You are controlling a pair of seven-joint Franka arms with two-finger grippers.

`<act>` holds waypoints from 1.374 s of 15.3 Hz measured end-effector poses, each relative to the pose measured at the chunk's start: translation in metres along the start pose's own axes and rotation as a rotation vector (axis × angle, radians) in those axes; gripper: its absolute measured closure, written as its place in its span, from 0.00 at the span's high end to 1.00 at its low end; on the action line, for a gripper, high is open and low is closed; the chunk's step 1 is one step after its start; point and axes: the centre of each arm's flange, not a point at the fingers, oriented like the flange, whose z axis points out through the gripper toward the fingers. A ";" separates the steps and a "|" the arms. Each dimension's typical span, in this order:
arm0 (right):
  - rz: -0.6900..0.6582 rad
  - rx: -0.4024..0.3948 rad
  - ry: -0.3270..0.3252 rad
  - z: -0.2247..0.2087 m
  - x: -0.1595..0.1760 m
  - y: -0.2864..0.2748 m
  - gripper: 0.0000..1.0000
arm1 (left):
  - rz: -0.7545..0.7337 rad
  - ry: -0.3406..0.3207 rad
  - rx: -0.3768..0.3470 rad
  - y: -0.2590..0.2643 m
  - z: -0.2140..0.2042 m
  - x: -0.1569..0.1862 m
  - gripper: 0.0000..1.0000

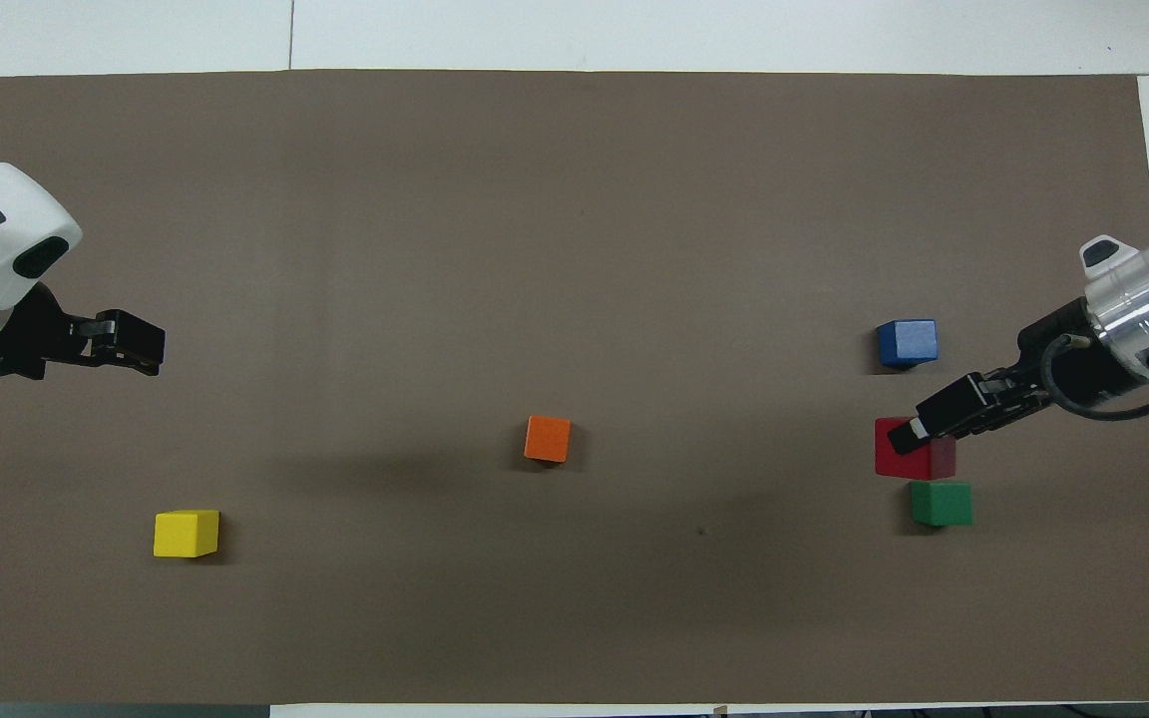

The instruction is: Transfer red block to right arm and stack on blue block

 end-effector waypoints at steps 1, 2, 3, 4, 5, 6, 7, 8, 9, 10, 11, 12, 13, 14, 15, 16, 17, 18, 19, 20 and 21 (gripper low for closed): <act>-0.002 -0.091 -0.016 -0.003 0.004 -0.001 0.56 | 0.007 0.001 0.002 0.003 -0.001 -0.002 1.00; 0.003 -0.178 -0.025 -0.005 0.009 -0.003 0.56 | 0.021 0.004 0.005 0.009 -0.002 -0.004 1.00; 0.012 -0.261 -0.019 -0.006 0.015 -0.003 0.56 | 0.035 0.015 0.008 0.016 -0.003 -0.007 1.00; 0.017 -0.341 -0.018 -0.004 0.022 -0.002 0.56 | 0.043 0.038 0.008 0.021 -0.006 -0.008 1.00; 0.028 -0.415 -0.018 -0.002 0.027 -0.001 0.56 | 0.047 0.058 0.007 0.022 -0.008 -0.007 1.00; 0.047 -0.474 -0.014 0.000 0.032 -0.001 0.56 | 0.052 0.068 0.005 0.022 -0.009 -0.006 1.00; 0.064 -0.514 -0.011 0.002 0.035 0.000 0.56 | 0.056 0.071 0.002 0.022 -0.010 -0.004 1.00; 0.076 -0.534 -0.006 0.003 0.039 0.004 0.56 | 0.055 0.075 -0.002 0.020 -0.012 -0.002 1.00; 0.087 -0.541 0.000 0.005 0.044 0.009 0.56 | 0.051 0.078 -0.006 0.017 -0.014 0.002 1.00; 0.101 -0.548 0.007 0.006 0.049 0.017 0.56 | 0.048 0.081 -0.009 0.014 -0.016 0.005 1.00; 0.117 -0.561 0.015 0.008 0.055 0.025 0.56 | 0.044 0.079 -0.014 0.012 -0.016 0.008 1.00; 0.139 -0.569 0.027 0.010 0.061 0.034 0.56 | 0.042 0.069 -0.018 0.010 -0.015 0.011 1.00; 0.162 -0.569 0.034 0.012 0.065 0.044 0.56 | 0.041 0.063 -0.021 0.010 -0.016 0.015 1.00; 0.178 -0.566 0.041 0.013 0.069 0.053 0.56 | 0.042 0.055 -0.024 0.010 -0.019 0.017 1.00; 0.188 -0.565 0.050 0.014 0.073 0.061 0.56 | 0.044 0.042 -0.024 0.011 -0.020 0.018 1.00; 0.197 -0.564 0.054 0.016 0.077 0.068 0.56 | 0.047 0.032 -0.023 0.013 -0.021 0.017 1.00; 0.207 -0.564 0.057 0.019 0.080 0.072 0.56 | 0.050 0.029 -0.023 0.015 -0.022 0.016 1.00; 0.221 -0.564 0.059 0.023 0.085 0.075 0.56 | 0.052 0.030 -0.023 0.016 -0.023 0.015 1.00; 0.227 -0.566 0.064 0.027 0.089 0.076 0.56 | 0.052 0.032 -0.023 0.015 -0.025 0.014 1.00; 0.230 -0.568 0.072 0.031 0.094 0.077 0.56 | 0.050 0.035 -0.023 0.015 -0.027 0.013 1.00; 0.229 -0.569 0.076 0.034 0.097 0.079 0.56 | 0.048 0.038 -0.023 0.014 -0.029 0.012 1.00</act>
